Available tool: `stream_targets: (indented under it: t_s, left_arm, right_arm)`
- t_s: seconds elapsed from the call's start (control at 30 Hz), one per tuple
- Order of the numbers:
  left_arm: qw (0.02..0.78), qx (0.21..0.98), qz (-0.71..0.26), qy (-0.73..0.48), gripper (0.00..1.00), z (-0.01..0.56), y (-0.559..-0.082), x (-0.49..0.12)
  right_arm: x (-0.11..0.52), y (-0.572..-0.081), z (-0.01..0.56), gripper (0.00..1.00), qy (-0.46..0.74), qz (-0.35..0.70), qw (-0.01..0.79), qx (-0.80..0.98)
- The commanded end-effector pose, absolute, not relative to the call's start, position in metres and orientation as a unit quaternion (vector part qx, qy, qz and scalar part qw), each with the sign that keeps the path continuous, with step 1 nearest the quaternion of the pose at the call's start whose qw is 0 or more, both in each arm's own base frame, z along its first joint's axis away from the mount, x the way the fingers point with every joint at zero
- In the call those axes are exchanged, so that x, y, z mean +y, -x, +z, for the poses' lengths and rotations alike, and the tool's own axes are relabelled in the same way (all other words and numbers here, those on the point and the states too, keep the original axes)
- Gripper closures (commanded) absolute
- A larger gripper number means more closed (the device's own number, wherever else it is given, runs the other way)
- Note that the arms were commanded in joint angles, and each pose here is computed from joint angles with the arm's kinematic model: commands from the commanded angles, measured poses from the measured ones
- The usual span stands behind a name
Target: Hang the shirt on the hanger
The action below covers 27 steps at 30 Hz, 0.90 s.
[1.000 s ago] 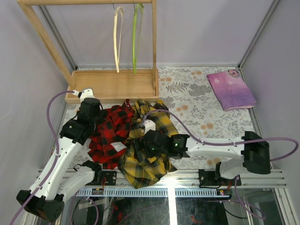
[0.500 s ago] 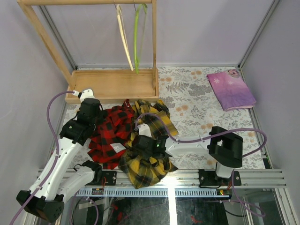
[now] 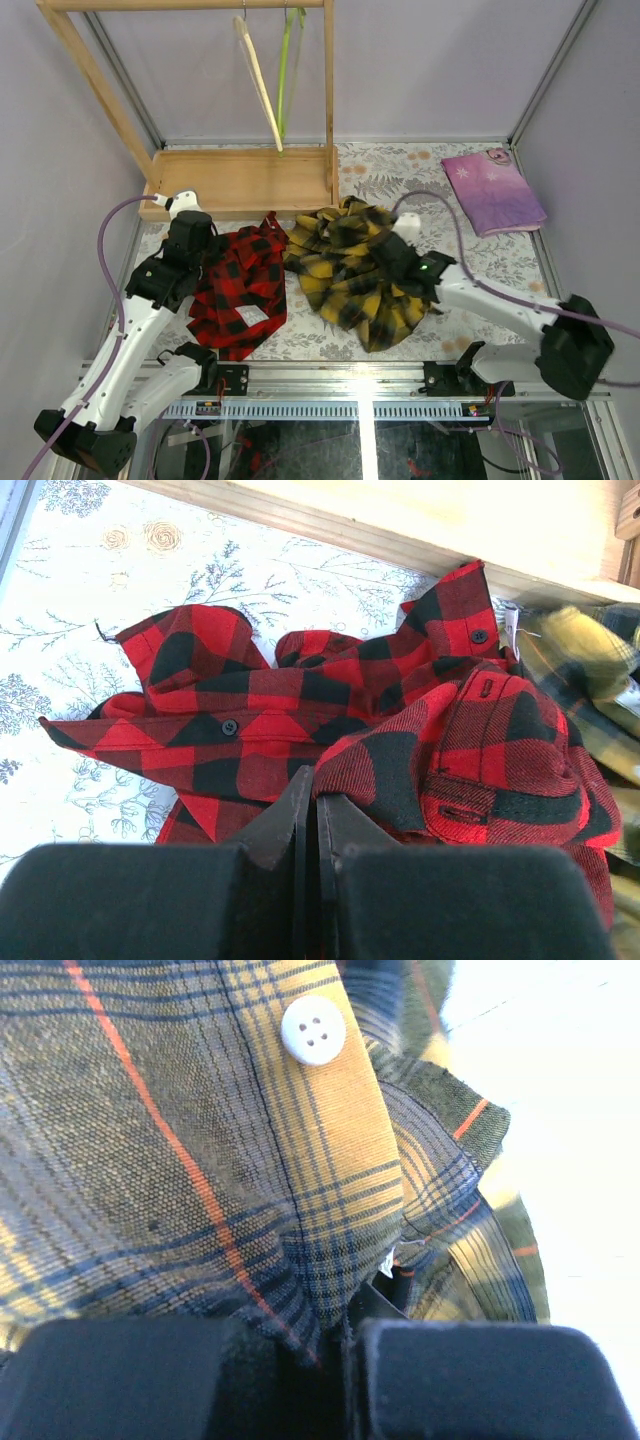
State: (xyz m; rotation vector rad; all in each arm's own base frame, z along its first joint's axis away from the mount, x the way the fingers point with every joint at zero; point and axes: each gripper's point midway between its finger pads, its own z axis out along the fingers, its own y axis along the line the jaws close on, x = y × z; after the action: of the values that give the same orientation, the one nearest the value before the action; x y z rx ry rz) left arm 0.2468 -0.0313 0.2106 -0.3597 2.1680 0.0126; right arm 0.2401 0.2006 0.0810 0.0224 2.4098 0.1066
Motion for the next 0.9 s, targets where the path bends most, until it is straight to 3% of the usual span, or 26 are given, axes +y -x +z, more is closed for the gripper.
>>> stream_targets:
  t_s: [0.0, 0.27, 0.57, 0.87]
  left_arm:
    - [0.476, 0.866, -0.003, 0.154, 1.00, 0.219, -0.253, -0.031]
    - [0.477, 0.865, -0.001, 0.156, 1.00, 0.219, -0.254, -0.030]
    - [0.473, 0.867, 0.000, 0.155, 1.00, 0.216, -0.254, -0.031]
    - [0.473, 0.867, -0.001, 0.156, 1.00, 0.216, -0.255, -0.031]
  right_arm:
    - [0.127, -0.274, 0.156, 1.00, -0.073, -0.045, 0.463, 0.882]
    - [0.050, -0.282, 0.275, 1.00, -0.116, -0.124, 0.565, 0.808]
    - [-0.008, -0.250, 0.400, 1.00, -0.166, -0.183, 0.651, 0.718]
    - [-0.053, -0.212, 0.452, 1.00, -0.233, -0.218, 0.685, 0.655]
